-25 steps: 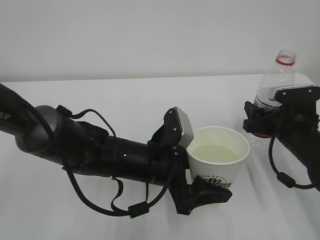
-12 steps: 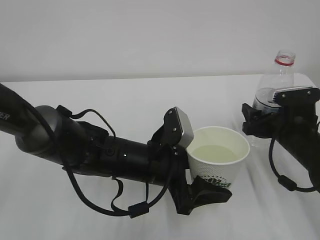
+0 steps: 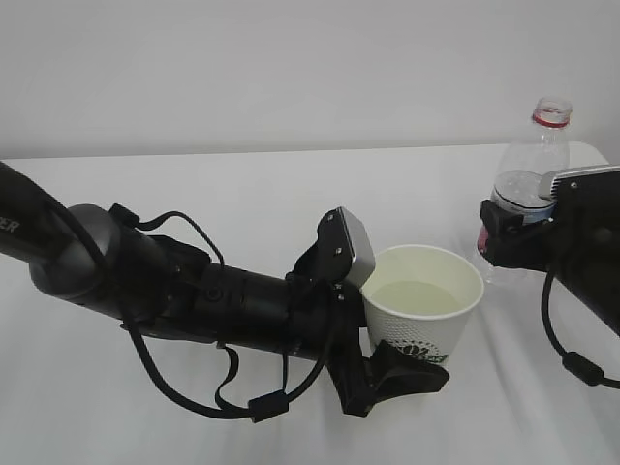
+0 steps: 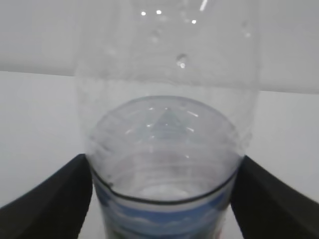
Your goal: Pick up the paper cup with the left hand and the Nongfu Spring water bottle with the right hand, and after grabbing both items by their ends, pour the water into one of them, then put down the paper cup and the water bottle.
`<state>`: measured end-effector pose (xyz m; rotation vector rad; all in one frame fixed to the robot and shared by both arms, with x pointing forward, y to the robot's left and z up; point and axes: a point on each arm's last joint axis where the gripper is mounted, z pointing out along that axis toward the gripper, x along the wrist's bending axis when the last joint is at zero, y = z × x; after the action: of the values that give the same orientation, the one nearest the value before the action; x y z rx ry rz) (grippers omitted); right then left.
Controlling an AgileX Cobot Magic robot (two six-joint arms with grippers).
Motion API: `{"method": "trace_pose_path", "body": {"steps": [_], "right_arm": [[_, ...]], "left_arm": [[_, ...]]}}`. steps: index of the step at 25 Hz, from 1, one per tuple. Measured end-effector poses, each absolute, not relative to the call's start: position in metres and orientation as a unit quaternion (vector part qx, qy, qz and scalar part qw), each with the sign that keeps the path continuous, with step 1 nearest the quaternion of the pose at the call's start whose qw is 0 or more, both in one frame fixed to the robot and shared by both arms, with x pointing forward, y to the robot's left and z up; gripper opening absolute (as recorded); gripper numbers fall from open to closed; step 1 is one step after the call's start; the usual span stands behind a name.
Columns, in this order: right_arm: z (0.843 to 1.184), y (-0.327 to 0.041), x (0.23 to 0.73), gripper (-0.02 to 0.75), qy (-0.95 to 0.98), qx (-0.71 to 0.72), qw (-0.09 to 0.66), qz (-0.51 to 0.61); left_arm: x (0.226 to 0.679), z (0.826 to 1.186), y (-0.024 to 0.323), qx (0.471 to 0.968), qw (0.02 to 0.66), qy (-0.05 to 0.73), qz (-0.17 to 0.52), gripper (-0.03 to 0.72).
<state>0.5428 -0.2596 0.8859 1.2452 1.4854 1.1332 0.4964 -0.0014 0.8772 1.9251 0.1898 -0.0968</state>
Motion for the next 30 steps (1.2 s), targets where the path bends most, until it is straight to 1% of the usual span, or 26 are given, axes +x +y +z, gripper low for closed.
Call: {"method": "trace_pose_path", "body": {"steps": [11, 18, 22, 30], "right_arm": [[0.9, -0.264, 0.505, 0.639, 0.604, 0.5, 0.428, 0.451], [0.913, -0.269, 0.469, 0.632, 0.602, 0.498, 0.43, 0.453], [0.924, -0.271, 0.455, 0.615, 0.592, 0.493, 0.439, 0.462], [0.92, -0.273, 0.439, 0.599, 0.599, 0.499, 0.432, 0.454]], "left_arm": [[0.498, 0.878, -0.002, 0.815, 0.571, 0.092, -0.039, 0.54], [0.505, 0.881, -0.002, 0.797, 0.587, 0.138, -0.029, 0.539], [0.506, 0.882, -0.002, 0.794, 0.589, 0.146, -0.027, 0.538], [0.509, 0.885, -0.002, 0.78, 0.604, 0.165, -0.021, 0.538]]}}
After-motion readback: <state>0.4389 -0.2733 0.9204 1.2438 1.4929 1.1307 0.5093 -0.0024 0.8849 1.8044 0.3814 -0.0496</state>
